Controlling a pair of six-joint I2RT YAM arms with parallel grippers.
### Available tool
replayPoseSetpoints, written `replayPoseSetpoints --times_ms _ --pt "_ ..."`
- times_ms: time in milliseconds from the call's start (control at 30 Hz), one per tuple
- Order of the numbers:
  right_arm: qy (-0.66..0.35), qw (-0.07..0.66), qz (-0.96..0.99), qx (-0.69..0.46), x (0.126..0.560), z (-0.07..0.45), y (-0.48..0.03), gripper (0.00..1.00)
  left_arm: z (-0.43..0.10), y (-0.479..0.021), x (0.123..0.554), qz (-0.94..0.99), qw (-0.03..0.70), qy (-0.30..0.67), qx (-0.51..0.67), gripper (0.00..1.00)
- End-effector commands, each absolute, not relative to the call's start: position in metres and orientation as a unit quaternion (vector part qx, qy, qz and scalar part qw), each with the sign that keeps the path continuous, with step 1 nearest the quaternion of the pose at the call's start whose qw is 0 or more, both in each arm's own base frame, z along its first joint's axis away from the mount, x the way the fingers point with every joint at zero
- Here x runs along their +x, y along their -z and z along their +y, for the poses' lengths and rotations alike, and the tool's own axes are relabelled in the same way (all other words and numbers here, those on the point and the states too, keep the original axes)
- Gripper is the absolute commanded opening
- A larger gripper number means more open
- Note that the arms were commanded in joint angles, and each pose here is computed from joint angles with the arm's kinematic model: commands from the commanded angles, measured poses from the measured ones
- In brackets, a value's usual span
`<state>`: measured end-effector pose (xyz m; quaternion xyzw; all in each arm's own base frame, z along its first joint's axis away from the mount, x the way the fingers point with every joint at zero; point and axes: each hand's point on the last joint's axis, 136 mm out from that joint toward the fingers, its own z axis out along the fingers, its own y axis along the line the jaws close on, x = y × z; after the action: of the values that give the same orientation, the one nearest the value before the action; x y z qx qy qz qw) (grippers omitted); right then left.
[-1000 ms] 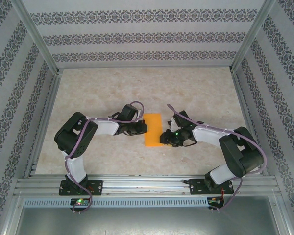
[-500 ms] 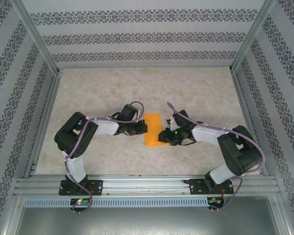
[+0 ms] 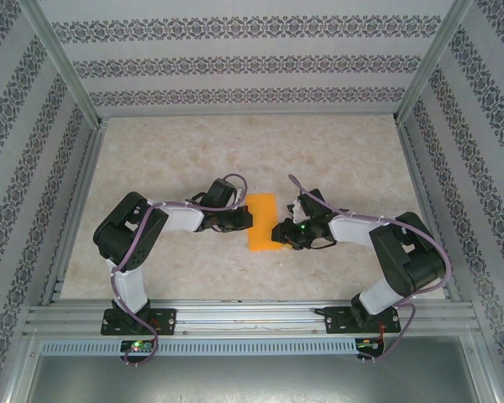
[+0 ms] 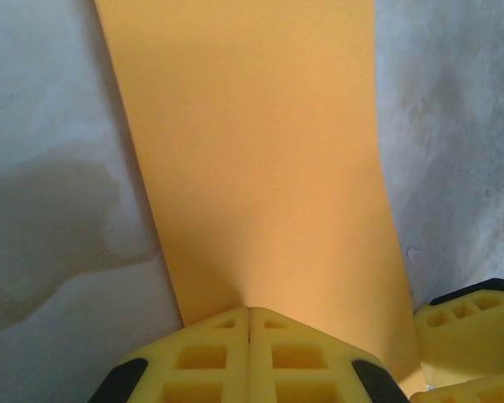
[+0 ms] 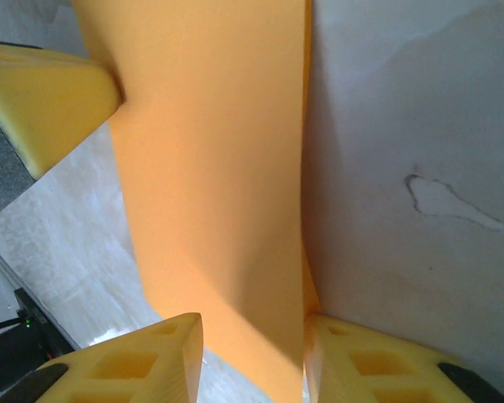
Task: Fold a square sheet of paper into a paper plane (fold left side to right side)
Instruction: Fold the triangle a second time at the center of the table.
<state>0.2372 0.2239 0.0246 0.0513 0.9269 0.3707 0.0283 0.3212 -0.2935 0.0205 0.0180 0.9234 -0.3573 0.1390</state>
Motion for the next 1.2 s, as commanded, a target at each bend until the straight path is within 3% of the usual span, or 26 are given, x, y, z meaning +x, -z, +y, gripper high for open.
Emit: replayPoseSetpoints --times_ms 0,400,767,1033,1167 --pt "-0.398 0.045 0.915 0.055 0.247 0.229 -0.032 0.36 -0.289 -0.008 0.313 0.935 0.123 0.333 0.026 0.04" --pt "-0.429 0.065 0.899 0.052 0.282 0.232 -0.04 0.36 -0.29 -0.011 0.312 0.933 0.126 0.336 0.035 0.04" --pt "-0.43 0.054 0.9 0.052 0.3 0.227 -0.03 0.24 -0.291 -0.024 0.316 0.93 0.141 0.337 0.051 0.06" --pt "-0.443 0.048 0.893 0.058 0.299 0.224 -0.039 0.02 -0.293 -0.059 0.328 0.919 0.188 0.336 0.085 0.23" --pt "-0.447 0.043 0.892 0.06 0.297 0.225 -0.047 0.0 -0.289 -0.081 0.321 0.906 0.227 0.337 0.118 0.33"
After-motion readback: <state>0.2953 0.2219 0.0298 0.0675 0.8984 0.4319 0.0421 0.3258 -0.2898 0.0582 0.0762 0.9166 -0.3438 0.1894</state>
